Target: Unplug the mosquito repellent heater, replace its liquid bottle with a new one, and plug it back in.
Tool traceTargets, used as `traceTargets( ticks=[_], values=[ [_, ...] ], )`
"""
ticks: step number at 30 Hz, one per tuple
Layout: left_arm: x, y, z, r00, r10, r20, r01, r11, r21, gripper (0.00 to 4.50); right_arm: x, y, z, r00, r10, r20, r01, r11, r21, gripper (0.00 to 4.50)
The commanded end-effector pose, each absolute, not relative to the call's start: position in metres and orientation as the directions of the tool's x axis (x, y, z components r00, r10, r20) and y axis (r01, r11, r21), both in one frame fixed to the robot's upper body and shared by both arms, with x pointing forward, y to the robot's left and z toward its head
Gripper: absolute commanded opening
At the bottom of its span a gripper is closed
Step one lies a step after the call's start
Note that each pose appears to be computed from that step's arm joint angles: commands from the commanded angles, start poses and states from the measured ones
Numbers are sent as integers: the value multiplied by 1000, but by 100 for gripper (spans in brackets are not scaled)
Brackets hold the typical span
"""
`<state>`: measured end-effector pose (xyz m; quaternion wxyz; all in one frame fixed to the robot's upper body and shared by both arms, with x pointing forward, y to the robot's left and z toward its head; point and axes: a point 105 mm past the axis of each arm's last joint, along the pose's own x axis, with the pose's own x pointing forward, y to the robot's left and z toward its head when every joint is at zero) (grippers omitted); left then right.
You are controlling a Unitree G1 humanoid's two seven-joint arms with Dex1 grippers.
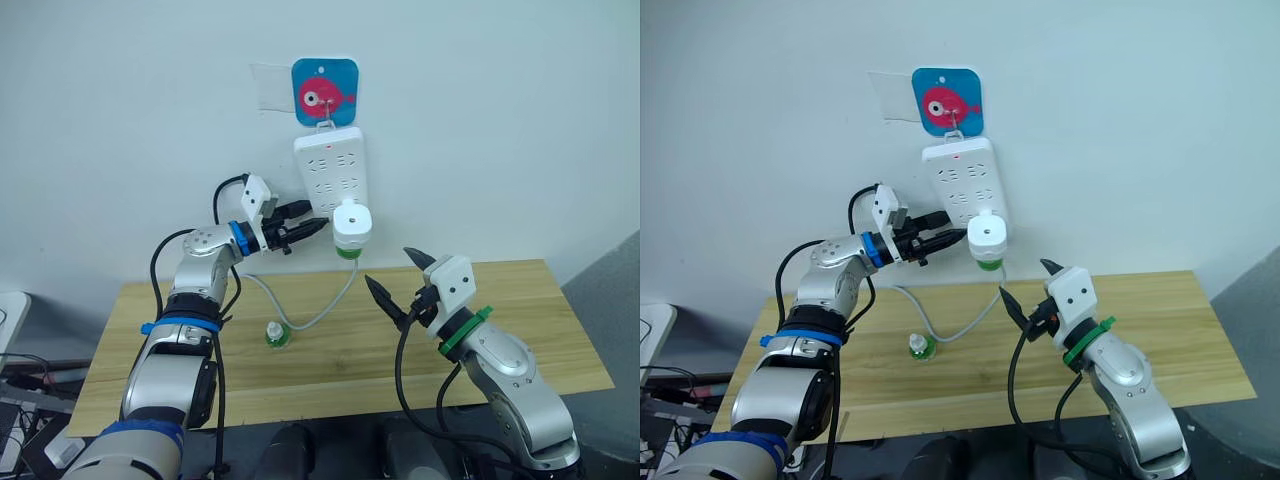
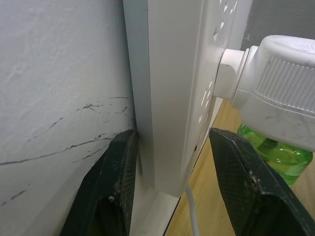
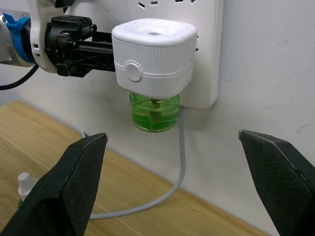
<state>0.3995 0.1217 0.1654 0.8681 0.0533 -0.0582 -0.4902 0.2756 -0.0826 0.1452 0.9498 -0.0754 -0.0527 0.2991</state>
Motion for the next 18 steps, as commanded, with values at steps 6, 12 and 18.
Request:
traceTargets(
  ticks=[6, 12, 18],
  values=[
    [399, 102, 190, 457, -882, 119, 861, 472, 191, 235, 272, -77, 164, 801, 587, 121, -561, 805, -192, 450],
    [375, 98, 187, 347, -934, 86, 920, 357, 162, 235, 272, -75, 167, 801, 585, 126, -562, 808, -176, 450],
    [363, 96, 186, 335, -939, 80, 930, 343, 134, 235, 271, -74, 175, 809, 574, 127, -557, 817, -149, 450]
  ],
)
